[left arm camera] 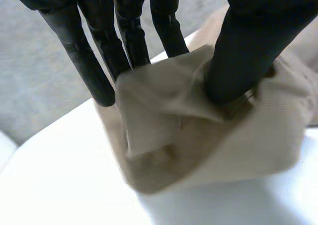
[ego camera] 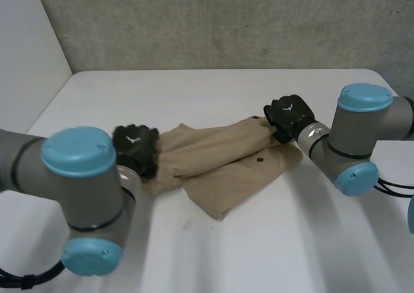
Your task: Fold the shorts.
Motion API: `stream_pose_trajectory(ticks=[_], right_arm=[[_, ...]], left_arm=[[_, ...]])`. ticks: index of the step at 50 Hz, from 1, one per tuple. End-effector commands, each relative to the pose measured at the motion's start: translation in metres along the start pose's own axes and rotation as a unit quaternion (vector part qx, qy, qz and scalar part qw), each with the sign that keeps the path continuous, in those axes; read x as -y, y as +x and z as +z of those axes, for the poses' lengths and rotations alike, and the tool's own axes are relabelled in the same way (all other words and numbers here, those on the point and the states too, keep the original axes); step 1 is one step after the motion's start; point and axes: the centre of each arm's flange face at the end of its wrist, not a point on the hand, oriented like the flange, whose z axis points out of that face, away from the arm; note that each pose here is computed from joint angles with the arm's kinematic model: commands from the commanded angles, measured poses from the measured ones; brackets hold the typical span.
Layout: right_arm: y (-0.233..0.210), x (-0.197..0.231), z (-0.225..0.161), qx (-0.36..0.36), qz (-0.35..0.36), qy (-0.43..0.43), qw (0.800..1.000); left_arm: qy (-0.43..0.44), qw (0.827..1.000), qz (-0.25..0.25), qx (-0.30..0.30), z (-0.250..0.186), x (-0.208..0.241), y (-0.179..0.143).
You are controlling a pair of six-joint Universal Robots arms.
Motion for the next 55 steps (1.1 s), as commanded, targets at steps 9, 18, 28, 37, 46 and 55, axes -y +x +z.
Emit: stream_pose_trajectory(ticks=[9, 18, 28, 37, 46, 55], right_arm=[[0.004, 0.017, -0.024, 0.024, 0.030, -0.051, 0.998], [0.005, 0.021, -0.028, 0.018, 0.033, -0.054, 0.998], [0.009, 0.022, -0.030, -0.007, 0.032, -0.068, 0.997], [0.009, 0.025, -0.034, -0.008, 0.034, -0.073, 0.997], [0.011, 0.033, -0.039, -0.014, 0.051, -0.075, 0.996], [0.009, 0.032, -0.040, -0.011, 0.054, -0.078, 0.995]], left_arm=[[-0.008, 0.998, -0.024, 0.052, 0.017, 0.003, -0.058], [0.046, 0.998, -0.035, 0.003, -0.024, 0.040, -0.057], [0.030, 0.996, -0.064, -0.063, -0.074, 0.031, -0.024], [-0.027, 0.994, -0.065, -0.078, -0.075, 0.000, 0.002], [-0.066, 0.991, -0.081, -0.079, -0.059, -0.021, 0.015], [-0.080, 0.991, -0.073, -0.080, -0.044, -0.034, 0.023]])
